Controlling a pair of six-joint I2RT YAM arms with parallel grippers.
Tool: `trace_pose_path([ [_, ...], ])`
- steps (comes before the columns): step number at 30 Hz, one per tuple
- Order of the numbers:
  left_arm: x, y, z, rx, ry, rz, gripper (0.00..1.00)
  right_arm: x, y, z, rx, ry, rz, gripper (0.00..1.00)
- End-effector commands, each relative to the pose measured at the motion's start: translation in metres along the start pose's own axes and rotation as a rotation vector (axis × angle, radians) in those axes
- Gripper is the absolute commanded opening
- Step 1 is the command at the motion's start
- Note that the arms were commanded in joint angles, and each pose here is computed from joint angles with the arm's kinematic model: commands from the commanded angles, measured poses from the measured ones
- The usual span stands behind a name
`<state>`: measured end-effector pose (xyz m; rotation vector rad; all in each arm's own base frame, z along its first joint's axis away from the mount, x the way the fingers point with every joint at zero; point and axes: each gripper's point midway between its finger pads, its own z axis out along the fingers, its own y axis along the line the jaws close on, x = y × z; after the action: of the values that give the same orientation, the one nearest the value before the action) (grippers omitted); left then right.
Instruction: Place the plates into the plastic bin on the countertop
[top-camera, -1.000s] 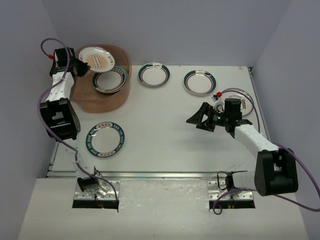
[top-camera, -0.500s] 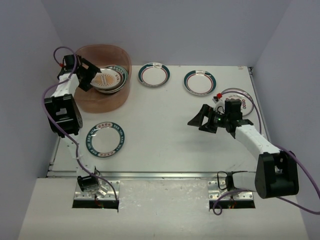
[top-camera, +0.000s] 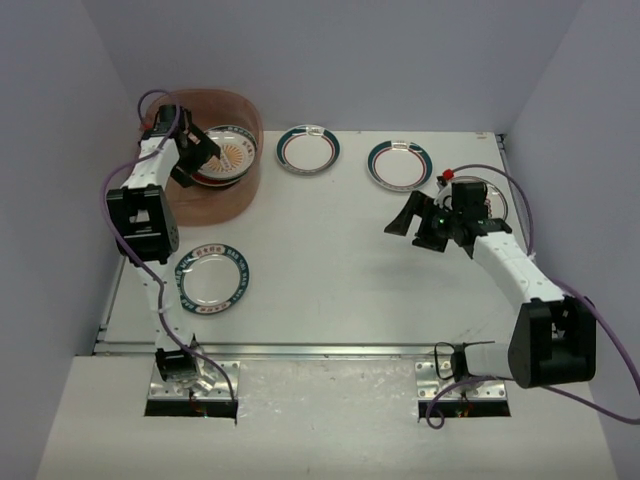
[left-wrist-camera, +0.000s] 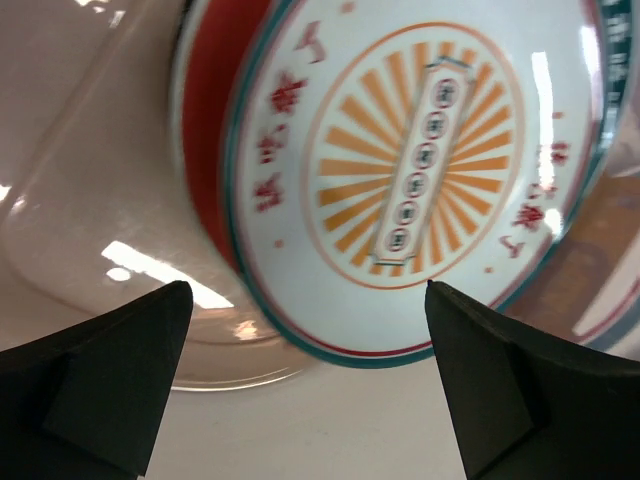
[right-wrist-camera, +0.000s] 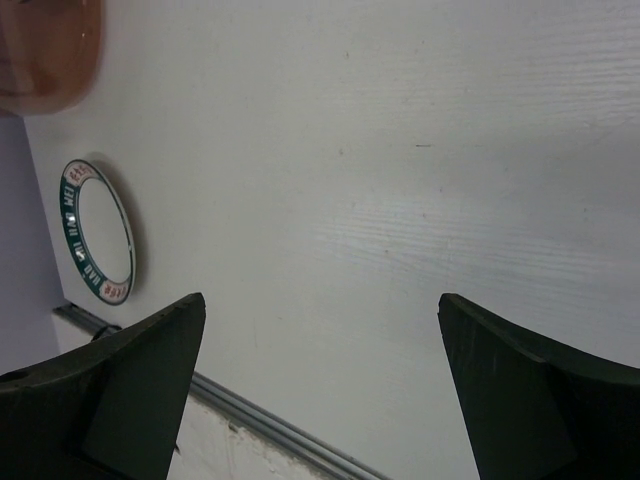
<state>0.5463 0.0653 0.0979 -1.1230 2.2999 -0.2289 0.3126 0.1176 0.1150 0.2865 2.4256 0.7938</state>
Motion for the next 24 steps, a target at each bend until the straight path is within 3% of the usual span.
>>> trace_pose_path([
  [1,-0.039,0.001,-0.061,0.009,-0.139,-0.015,1.00,-0.005,0.009,0.006,-0.033,0.025,0.009,0.99],
  [6,-0.051,-0.016,-0.103,0.082,-0.181,0.045,1.00,0.036,0.065,0.027,-0.278,0.151,-0.045,0.99],
  [9,-0.053,-0.035,-0.160,0.209,-0.230,0.085,1.00,0.073,0.113,0.052,-0.434,0.184,-0.067,0.99],
  [11,-0.034,-0.045,-0.218,0.348,-0.272,0.133,1.00,0.112,0.145,0.067,-0.488,0.252,-0.110,0.99],
  [17,0.017,-0.046,-0.371,0.740,-0.508,0.254,1.00,0.167,0.199,0.139,-0.505,0.342,-0.078,0.98],
  [22,0.057,-0.010,-0.421,0.816,-0.615,0.279,1.00,0.203,0.219,0.204,-0.419,0.393,-0.072,0.87],
  [24,0.068,-0.002,-0.415,0.805,-0.577,0.277,1.00,0.210,0.231,0.218,-0.416,0.415,-0.066,0.80],
])
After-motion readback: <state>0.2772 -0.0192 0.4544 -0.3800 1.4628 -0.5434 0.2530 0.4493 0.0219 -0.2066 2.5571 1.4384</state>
